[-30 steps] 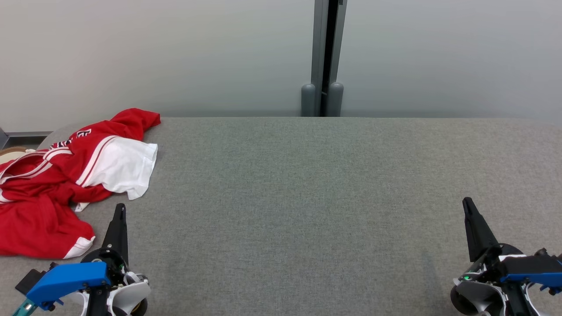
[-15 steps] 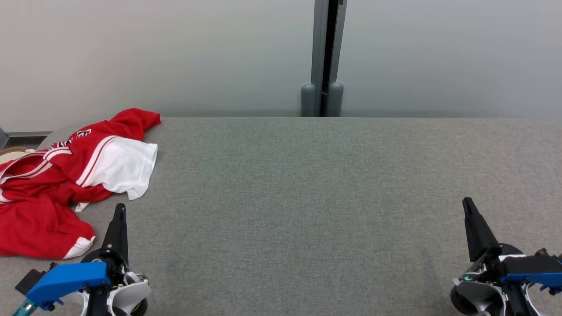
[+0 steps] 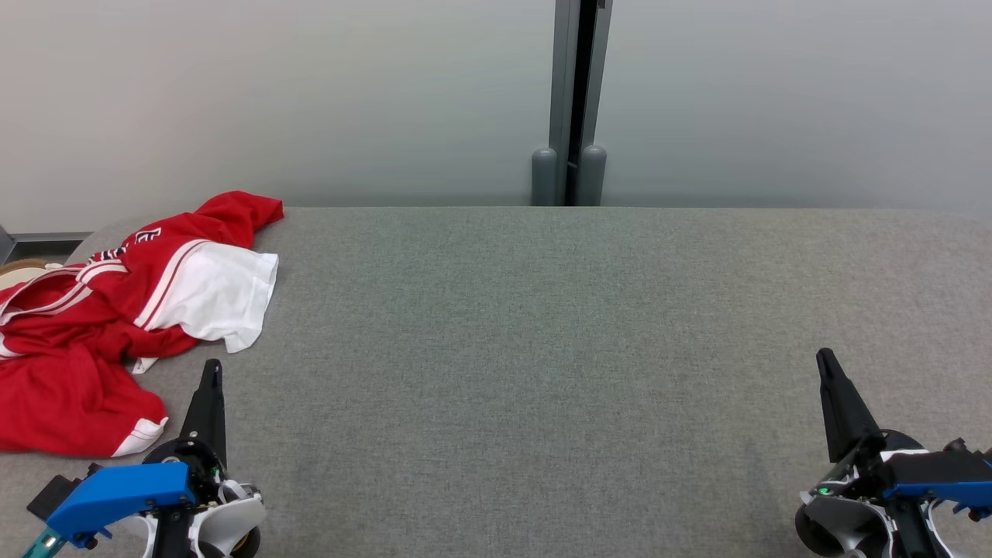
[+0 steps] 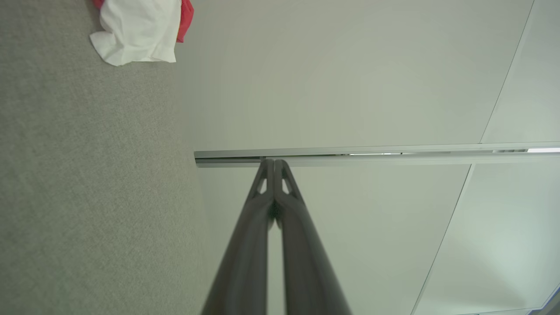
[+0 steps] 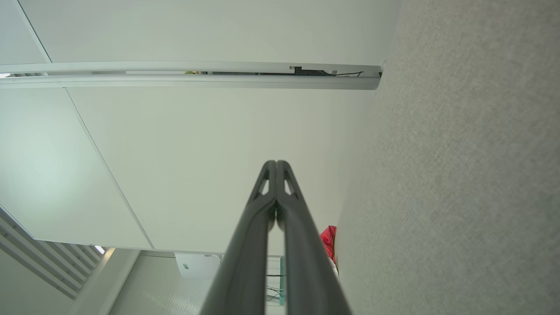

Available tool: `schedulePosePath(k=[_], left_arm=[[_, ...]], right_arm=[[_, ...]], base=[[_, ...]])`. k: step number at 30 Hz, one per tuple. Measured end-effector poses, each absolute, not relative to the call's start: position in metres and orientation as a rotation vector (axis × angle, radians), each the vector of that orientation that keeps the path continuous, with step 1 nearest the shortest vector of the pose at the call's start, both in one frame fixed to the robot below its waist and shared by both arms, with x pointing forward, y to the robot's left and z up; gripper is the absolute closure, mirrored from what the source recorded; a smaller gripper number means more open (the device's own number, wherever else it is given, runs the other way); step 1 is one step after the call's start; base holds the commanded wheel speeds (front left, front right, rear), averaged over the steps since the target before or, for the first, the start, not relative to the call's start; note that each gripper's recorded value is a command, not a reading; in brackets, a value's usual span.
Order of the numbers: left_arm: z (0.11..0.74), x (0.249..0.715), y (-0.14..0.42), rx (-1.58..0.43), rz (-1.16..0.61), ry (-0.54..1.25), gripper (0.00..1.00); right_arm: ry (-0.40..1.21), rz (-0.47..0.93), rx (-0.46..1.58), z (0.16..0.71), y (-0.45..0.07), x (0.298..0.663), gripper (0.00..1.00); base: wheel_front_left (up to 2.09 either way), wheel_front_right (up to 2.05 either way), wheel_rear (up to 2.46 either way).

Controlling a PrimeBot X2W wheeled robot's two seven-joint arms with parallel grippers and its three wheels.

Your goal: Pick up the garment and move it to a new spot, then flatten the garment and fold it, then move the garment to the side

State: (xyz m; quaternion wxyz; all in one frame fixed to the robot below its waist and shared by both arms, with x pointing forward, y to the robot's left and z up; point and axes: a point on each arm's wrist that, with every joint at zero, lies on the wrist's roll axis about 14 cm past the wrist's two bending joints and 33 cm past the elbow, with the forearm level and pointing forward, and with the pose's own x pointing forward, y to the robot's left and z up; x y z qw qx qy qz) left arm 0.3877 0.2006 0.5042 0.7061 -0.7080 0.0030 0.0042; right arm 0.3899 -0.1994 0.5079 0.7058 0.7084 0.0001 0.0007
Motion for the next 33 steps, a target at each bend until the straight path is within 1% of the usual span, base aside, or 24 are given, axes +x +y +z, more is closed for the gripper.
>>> schedulePosePath(k=[33], left_arm=[[0.5042, 0.3877, 0.2006, -1.573, 0.009, 0.007, 1.0]], right_arm=[[0.0, 0.002, 1.575, 0.5079, -0.1994, 0.3899, 1.0]], base=[[0.0, 0.0, 0.0]])
